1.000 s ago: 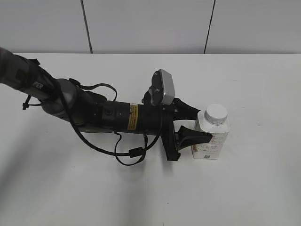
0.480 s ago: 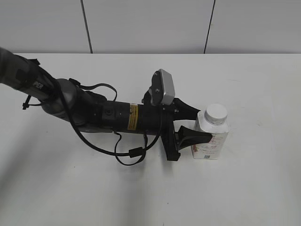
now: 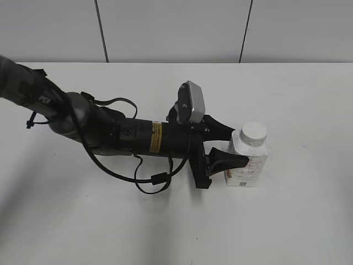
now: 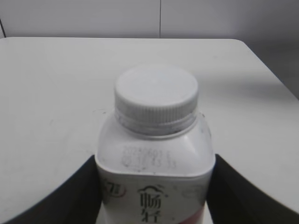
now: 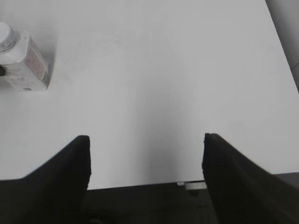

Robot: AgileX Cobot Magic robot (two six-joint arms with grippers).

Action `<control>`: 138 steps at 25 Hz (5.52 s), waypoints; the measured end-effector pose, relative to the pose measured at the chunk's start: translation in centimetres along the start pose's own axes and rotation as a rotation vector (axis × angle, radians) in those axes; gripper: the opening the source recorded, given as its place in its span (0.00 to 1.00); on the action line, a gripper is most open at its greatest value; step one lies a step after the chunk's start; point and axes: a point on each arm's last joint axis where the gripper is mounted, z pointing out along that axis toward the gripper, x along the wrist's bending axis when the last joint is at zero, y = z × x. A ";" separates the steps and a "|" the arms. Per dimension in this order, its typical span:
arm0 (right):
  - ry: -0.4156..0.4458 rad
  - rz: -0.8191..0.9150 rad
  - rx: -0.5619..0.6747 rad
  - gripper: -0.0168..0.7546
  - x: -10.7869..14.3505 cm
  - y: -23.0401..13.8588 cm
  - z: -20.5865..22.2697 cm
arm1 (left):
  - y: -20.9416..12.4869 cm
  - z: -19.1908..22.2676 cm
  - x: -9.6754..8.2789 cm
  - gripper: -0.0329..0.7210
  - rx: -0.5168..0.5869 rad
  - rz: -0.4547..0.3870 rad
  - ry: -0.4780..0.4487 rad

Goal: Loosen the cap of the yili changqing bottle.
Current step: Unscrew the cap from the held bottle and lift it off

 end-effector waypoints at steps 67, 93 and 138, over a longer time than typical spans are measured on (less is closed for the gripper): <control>0.180 -0.073 0.667 0.55 14.7 14.7 20.3 | 0.0 0.0 0.0 0.59 -0.003 0.000 -0.001; 0.172 -0.020 0.762 0.73 16.8 14.4 25.1 | 0.0 0.0 0.0 0.59 -0.003 0.000 -0.001; 0.134 -0.002 0.848 0.56 16.5 12.6 28.1 | 0.0 0.0 0.0 0.59 -0.003 0.000 -0.001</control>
